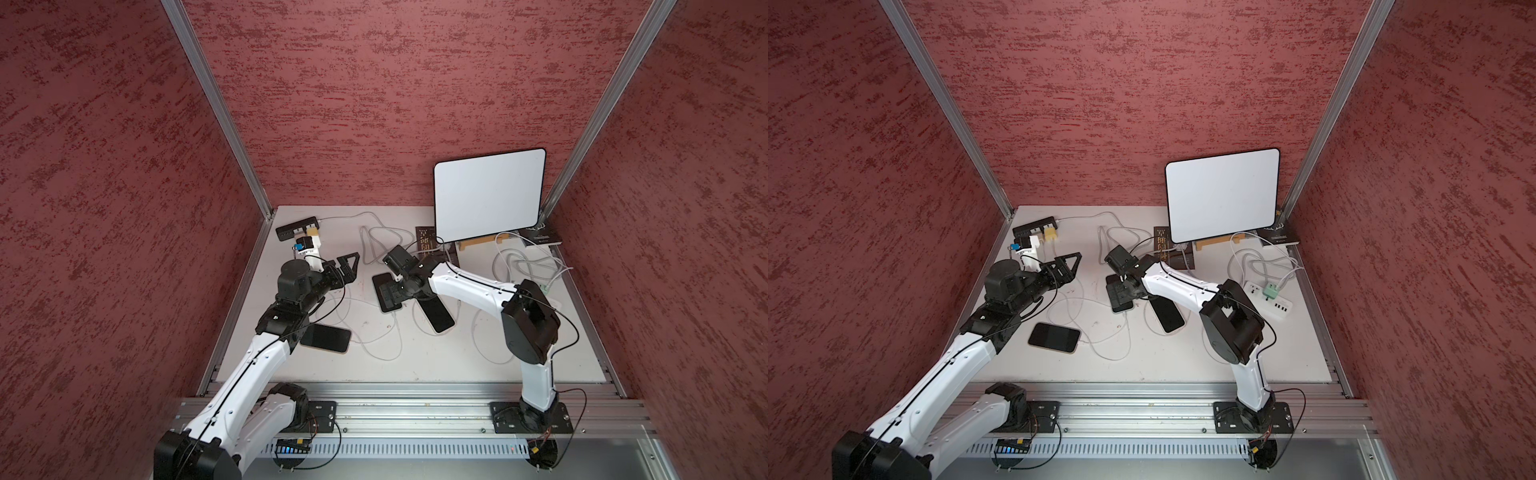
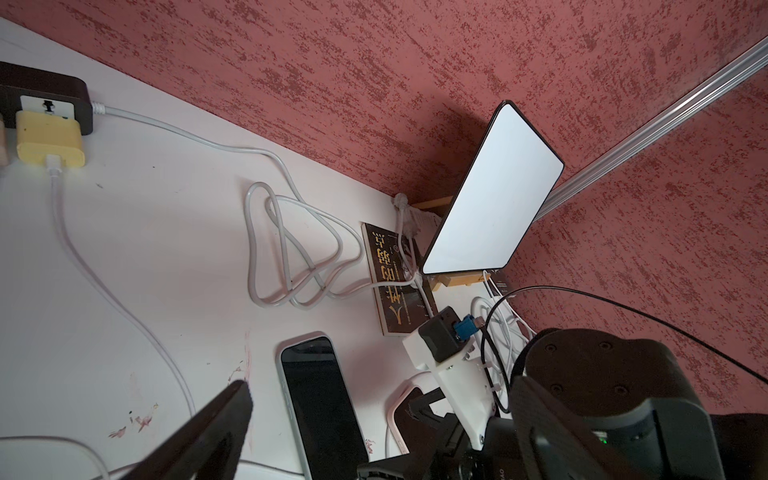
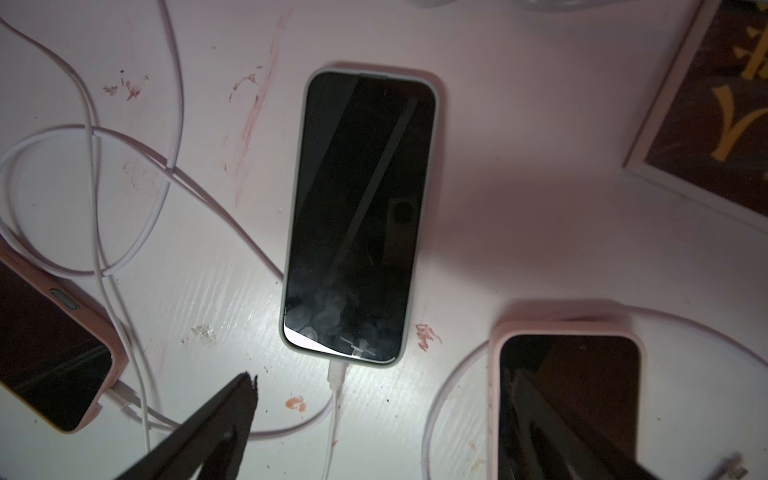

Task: Unplug the charging cable from the phone
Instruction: Pick up the phone at the center of the board.

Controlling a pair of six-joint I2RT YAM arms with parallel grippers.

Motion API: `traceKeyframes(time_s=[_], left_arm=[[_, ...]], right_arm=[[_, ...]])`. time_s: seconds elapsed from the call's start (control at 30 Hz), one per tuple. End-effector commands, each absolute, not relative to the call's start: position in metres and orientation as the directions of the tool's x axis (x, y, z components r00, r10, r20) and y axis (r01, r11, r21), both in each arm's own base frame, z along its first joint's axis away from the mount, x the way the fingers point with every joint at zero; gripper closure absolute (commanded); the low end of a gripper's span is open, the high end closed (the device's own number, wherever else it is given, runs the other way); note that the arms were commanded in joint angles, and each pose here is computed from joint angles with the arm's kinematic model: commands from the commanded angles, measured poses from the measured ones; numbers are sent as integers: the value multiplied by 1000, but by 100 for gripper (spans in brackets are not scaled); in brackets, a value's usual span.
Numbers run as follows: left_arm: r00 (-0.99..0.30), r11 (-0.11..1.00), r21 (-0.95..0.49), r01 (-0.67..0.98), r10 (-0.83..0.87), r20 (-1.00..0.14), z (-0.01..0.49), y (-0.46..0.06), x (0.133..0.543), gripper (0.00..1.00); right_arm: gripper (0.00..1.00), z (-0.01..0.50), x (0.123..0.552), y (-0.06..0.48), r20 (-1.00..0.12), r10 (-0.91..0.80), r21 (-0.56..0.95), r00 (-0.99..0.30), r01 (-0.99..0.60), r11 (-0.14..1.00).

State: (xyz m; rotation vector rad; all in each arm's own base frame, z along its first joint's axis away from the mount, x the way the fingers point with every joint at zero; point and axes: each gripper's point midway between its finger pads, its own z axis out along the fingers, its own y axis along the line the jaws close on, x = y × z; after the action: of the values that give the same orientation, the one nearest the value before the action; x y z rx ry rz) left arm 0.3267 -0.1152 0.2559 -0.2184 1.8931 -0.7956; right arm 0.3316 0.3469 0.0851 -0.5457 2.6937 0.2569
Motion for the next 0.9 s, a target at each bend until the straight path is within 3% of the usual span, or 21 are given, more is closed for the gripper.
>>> traceKeyframes(time_s=[0.0,0.87], left_arm=[[-430,771,-606,194,-489,-759,266,-110,326,0],[-434,774,-605,185,-488,-757,263,-108,325,0]], right_arm=[[1,93,348,361,-475,-298,77,-828,-377,923],[1,35,356,387,-412,-371,-5,-832,-405,914]])
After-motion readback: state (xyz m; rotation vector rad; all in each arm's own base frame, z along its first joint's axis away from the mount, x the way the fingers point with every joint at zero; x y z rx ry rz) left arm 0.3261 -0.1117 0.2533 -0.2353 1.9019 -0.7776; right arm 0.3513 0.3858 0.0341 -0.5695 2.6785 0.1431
